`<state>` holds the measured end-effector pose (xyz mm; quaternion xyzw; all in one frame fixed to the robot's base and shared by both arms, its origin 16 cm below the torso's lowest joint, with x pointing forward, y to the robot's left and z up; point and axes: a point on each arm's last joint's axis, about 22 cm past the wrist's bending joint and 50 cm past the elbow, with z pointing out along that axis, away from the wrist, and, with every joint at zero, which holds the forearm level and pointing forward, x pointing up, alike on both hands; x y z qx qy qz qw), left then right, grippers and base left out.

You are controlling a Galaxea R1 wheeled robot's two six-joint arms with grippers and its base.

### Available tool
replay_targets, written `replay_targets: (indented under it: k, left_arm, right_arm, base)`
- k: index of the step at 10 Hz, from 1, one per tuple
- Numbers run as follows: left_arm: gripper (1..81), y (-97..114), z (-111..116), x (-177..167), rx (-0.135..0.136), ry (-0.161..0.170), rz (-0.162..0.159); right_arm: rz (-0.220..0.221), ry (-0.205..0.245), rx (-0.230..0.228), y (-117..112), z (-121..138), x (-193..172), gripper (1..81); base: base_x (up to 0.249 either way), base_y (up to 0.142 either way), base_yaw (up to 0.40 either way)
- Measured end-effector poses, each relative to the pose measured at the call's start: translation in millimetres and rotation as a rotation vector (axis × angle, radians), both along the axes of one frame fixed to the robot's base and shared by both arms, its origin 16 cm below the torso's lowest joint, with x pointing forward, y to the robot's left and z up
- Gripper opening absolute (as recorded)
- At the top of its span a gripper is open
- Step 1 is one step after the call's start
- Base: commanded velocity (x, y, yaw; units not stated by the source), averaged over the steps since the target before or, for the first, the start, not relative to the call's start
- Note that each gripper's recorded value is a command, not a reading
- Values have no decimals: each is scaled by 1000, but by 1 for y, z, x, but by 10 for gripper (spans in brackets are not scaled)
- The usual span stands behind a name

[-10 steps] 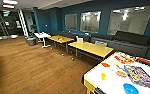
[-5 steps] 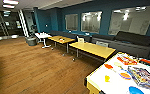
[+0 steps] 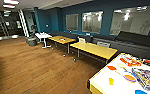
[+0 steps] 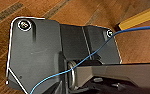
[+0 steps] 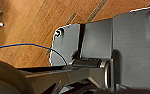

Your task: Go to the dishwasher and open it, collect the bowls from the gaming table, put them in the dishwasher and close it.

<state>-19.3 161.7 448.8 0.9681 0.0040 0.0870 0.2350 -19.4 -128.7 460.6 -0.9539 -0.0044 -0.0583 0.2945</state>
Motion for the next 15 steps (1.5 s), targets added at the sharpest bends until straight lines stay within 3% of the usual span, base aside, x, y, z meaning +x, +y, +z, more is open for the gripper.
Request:
replay_targets:
  k: [4, 15]
  left_arm:
    - [811, 0, 0, -2, 1, 3, 0]
    - [811, 1, -1, -2, 3, 4, -1]
  right_arm:
    - [0, -1, 0, 0, 0, 1, 811]
    - [1, 1, 1, 2, 0, 1, 811]
  base:
    - [81, 31, 0]
    - [0, 0, -12]
